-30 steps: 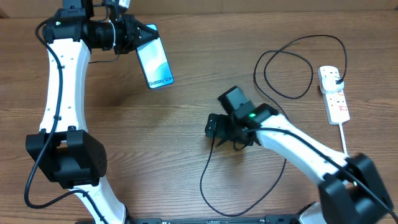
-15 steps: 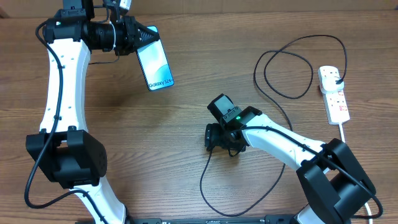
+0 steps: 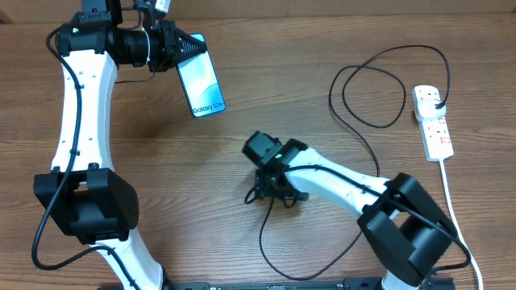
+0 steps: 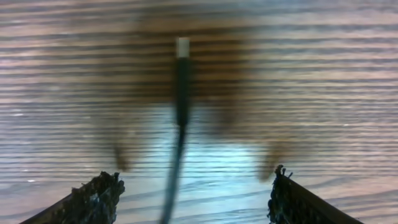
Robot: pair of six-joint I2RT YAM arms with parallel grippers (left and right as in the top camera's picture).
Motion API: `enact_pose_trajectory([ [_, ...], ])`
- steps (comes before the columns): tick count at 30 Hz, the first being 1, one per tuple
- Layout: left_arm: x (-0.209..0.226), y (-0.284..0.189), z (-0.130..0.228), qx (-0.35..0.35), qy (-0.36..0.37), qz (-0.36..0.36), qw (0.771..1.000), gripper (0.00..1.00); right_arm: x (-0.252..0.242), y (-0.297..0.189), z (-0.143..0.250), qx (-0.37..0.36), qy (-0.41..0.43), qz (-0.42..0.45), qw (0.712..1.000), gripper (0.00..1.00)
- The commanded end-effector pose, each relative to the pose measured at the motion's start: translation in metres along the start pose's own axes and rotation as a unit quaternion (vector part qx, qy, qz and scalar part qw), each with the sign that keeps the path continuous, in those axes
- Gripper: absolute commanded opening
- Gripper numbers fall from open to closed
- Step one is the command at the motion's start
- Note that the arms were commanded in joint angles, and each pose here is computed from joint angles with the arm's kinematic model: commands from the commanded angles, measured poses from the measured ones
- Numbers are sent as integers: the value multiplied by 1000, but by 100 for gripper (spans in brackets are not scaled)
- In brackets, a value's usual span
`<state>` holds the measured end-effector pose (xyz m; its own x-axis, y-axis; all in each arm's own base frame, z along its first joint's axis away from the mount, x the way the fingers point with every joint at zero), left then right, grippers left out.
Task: Plug charger to phone and switch on socket
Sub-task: 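Move the right gripper over the black cable's plug end, then lower the right gripper and close it on the cable plug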
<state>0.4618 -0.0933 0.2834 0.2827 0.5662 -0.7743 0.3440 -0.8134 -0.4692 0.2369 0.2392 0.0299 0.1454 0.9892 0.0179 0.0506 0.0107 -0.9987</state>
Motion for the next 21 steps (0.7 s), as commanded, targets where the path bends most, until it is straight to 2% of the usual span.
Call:
enact_pose_trajectory([
  [1,-15,-7,-3,-8,27,13,1000,4,2,-2,-11,-24,18,13,999,79],
  [12,-15,-7,-4,-10,30,13,999,4,7,18,-22,14,18,41,999,72],
  [18,-15,-7,-4,-10,30,13,999,4,8,27,-22,48,11,59,997,58],
  [21,-15,-7,-4,-10,30,13,999,4,8,27,-21,51,11,59,997,57],
])
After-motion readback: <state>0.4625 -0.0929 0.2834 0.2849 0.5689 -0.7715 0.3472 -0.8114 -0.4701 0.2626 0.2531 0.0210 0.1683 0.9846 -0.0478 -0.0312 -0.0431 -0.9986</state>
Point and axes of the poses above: each gripper's point midway between its finger pads, its own y axis out along the fingers, its own x axis along the line the jaws close on, z = x × y, the point moved 2 cm from there along -y, back along the fingers, and after that the axes turned 6 degrees about y, right-handed, at the moved point
